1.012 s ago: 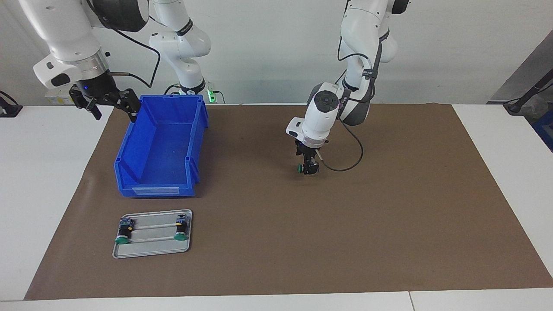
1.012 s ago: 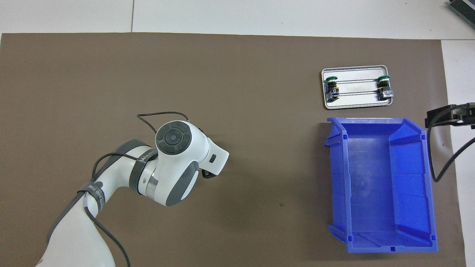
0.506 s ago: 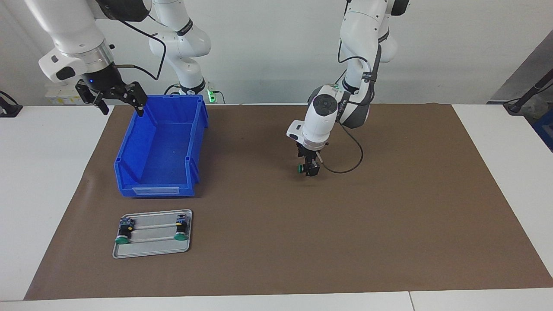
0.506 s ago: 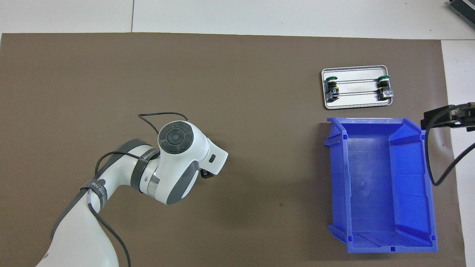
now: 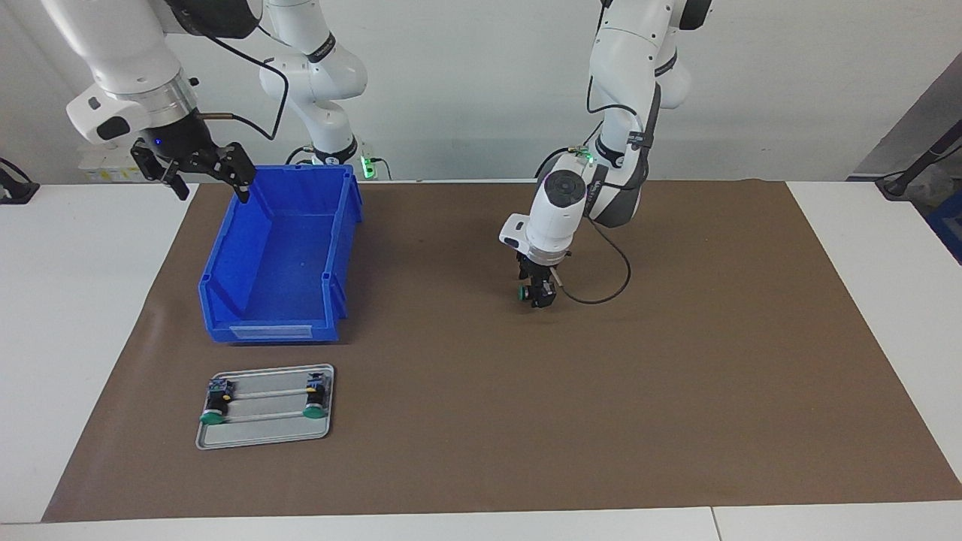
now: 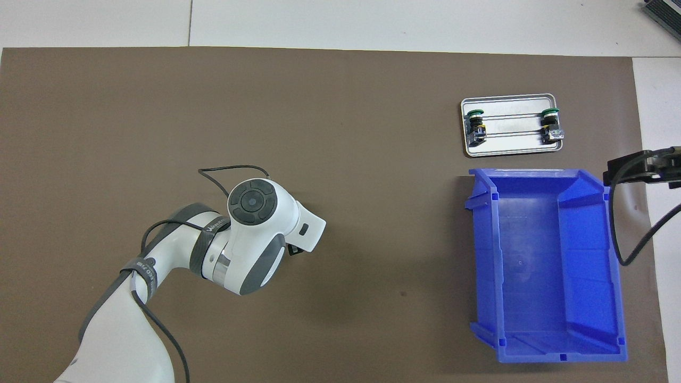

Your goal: Place and press button with both arms

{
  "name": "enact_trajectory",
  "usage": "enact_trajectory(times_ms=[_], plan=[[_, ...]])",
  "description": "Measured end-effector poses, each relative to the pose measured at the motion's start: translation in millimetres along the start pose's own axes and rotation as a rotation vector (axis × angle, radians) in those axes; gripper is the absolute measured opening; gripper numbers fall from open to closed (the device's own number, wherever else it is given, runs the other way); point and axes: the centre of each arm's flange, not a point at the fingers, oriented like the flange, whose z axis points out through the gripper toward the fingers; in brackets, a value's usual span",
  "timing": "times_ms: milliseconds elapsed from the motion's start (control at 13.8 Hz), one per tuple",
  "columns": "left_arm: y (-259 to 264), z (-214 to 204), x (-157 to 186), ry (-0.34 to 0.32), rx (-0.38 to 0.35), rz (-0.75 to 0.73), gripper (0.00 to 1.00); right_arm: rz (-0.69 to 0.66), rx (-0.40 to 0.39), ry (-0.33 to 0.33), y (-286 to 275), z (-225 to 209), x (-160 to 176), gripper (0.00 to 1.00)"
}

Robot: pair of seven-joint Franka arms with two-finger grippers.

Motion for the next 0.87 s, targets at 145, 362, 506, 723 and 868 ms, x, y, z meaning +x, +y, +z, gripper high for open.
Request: enact_trajectory(times_ms=[145,362,506,723,868], plan=[[-2,-2,0,0.005,0.007,-0.005,0.58,0.0,0.0,0.0,0,0,0,1.0],[-6,-4,-2,0.009,0.014,-0.012,0.39,0.0,0.0,0.0,0,0,0,1.0],[-7,-5,-2,0.011,0.017,-0.013,0.33,0.0,0.0,-0.001,0,0,0,1.0],[-14,-13,0,0.026,0.033,-0.019,0.33,0.0,0.0,-0.002,0,1,0,1.0],[-17,-17,1,0.032,0.04,-0.021,0.33,0.0,0.0,-0.002,0,1,0,1.0]])
